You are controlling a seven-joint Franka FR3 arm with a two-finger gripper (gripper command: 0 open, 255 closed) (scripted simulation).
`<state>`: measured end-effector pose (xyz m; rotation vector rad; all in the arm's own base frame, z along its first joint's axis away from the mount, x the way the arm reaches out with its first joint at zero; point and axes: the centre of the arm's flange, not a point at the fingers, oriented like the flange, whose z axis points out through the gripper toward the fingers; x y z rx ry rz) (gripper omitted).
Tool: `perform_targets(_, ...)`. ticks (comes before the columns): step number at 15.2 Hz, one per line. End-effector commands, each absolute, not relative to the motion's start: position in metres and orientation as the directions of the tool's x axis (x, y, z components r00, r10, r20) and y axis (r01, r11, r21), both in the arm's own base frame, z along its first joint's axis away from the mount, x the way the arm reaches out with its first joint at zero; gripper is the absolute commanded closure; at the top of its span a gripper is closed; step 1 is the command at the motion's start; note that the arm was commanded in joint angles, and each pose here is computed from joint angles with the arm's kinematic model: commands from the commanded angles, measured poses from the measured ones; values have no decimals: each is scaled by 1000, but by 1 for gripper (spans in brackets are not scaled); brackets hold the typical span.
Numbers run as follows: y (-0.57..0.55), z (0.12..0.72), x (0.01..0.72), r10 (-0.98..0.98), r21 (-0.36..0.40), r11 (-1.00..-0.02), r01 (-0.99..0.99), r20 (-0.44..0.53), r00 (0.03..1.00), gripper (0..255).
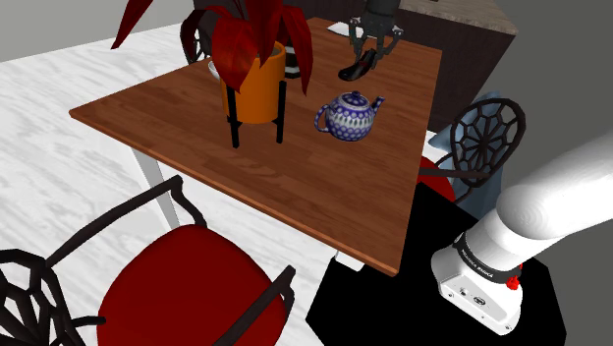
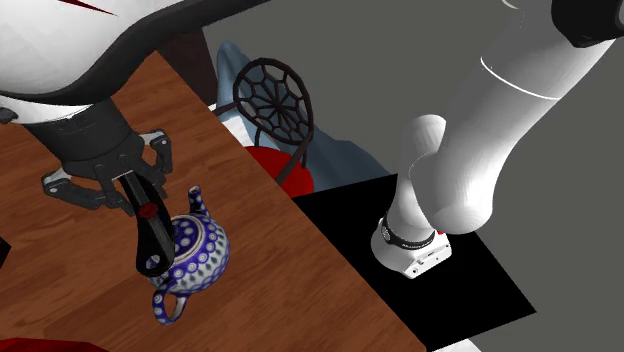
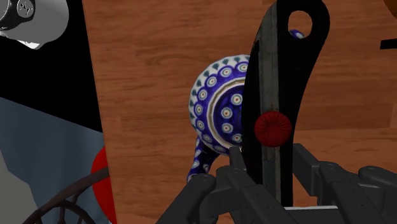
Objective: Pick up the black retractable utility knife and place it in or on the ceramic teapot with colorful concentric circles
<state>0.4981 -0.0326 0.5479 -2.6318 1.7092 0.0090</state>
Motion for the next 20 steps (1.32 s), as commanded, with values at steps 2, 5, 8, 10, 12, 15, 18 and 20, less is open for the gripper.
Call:
perform_targets(2, -31, 533, 500, -914, 0, -406, -914, -7, 406, 255)
perform_targets(5, -31, 517, 500, -914, 0, -406, -914, -7, 406, 255)
perform_targets(8, -31, 502, 500, -914, 0, -406, -914, -7, 406, 255)
perform_targets(10, -31, 491, 500, -914, 0, -406, -914, -7, 406, 255)
perform_targets(12, -31, 483, 500, -914, 0, -406, -914, -7, 406, 255)
perform_targets(15, -31, 483, 500, -914, 0, -406, -914, -7, 406, 255)
perform_targets(18, -31, 483, 500, -914, 0, -406, -914, -7, 406, 255)
perform_targets(20, -31, 483, 500, -914, 0, -406, -914, -7, 406, 255)
